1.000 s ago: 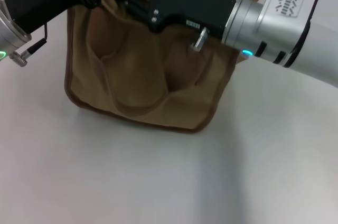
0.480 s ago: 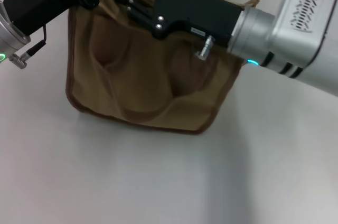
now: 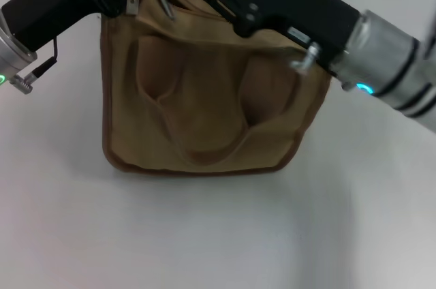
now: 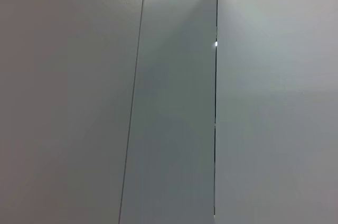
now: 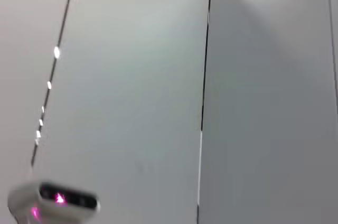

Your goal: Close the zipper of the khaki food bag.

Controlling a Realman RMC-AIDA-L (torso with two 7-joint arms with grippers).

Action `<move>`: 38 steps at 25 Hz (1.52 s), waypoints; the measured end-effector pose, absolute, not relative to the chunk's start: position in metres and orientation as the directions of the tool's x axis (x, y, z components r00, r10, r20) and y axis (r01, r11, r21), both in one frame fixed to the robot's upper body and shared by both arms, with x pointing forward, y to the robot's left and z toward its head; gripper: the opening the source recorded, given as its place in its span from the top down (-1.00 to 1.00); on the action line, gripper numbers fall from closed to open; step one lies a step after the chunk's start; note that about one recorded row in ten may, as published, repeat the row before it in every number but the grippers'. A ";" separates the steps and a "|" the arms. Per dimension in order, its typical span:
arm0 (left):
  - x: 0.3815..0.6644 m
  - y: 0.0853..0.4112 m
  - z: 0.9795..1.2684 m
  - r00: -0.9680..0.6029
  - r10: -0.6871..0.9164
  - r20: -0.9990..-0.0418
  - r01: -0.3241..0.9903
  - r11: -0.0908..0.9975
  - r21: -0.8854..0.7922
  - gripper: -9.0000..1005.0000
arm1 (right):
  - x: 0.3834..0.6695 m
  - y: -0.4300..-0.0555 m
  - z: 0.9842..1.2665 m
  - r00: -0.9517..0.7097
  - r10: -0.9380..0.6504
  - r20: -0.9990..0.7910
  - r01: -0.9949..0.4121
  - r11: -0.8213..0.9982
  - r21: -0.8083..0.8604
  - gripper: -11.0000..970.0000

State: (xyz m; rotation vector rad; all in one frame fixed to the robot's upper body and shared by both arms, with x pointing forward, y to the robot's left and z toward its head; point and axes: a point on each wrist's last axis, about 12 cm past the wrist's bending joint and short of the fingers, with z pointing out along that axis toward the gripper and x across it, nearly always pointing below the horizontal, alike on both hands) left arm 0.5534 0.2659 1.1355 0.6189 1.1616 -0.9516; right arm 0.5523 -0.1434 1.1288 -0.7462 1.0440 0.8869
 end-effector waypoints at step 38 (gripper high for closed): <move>0.551 0.262 1.134 0.097 -0.316 -0.944 0.882 0.467 -0.066 0.89 | 0.612 -0.188 1.212 -0.816 0.006 -0.578 -0.578 -0.016 0.816 0.12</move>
